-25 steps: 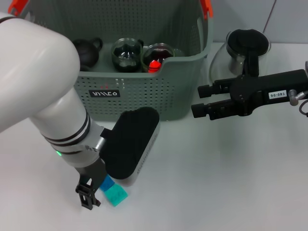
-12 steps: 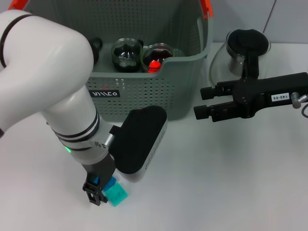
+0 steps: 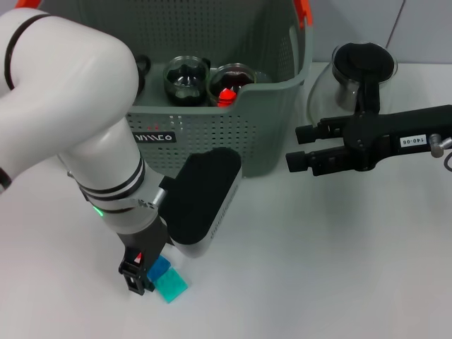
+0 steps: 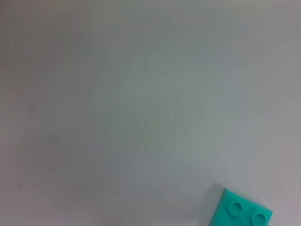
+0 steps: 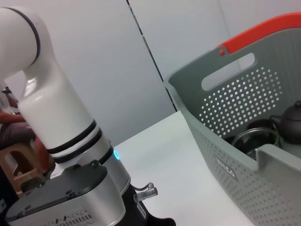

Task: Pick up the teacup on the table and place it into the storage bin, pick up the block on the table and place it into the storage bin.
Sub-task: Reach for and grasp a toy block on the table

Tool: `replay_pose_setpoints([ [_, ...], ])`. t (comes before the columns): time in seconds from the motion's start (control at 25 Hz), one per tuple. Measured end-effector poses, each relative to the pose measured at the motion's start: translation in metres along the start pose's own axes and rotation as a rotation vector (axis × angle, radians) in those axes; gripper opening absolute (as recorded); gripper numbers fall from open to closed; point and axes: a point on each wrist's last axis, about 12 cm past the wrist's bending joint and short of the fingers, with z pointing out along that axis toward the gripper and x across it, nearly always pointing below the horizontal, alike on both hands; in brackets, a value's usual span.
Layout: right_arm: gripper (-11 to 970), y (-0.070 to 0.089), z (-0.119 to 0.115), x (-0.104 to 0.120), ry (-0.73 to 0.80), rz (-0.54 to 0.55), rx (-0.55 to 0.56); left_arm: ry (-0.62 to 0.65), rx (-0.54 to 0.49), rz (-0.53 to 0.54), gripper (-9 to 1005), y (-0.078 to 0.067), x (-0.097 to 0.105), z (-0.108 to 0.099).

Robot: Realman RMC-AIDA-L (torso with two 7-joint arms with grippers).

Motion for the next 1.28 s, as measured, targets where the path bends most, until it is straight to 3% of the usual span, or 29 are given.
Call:
replay_pose_setpoints([
  [0.84,832,-0.0005,-0.0013,-0.0003,-0.009,-0.002,0.004,0.0,0.018,-0.026,700,0.0034,0.0067,0.0072],
  [1.28,833,-0.0006,-0.0013,-0.0004,-0.01,-0.002,0.005,-0.011,0.023,-0.04,498,0.0034,0.0087,0.006],
])
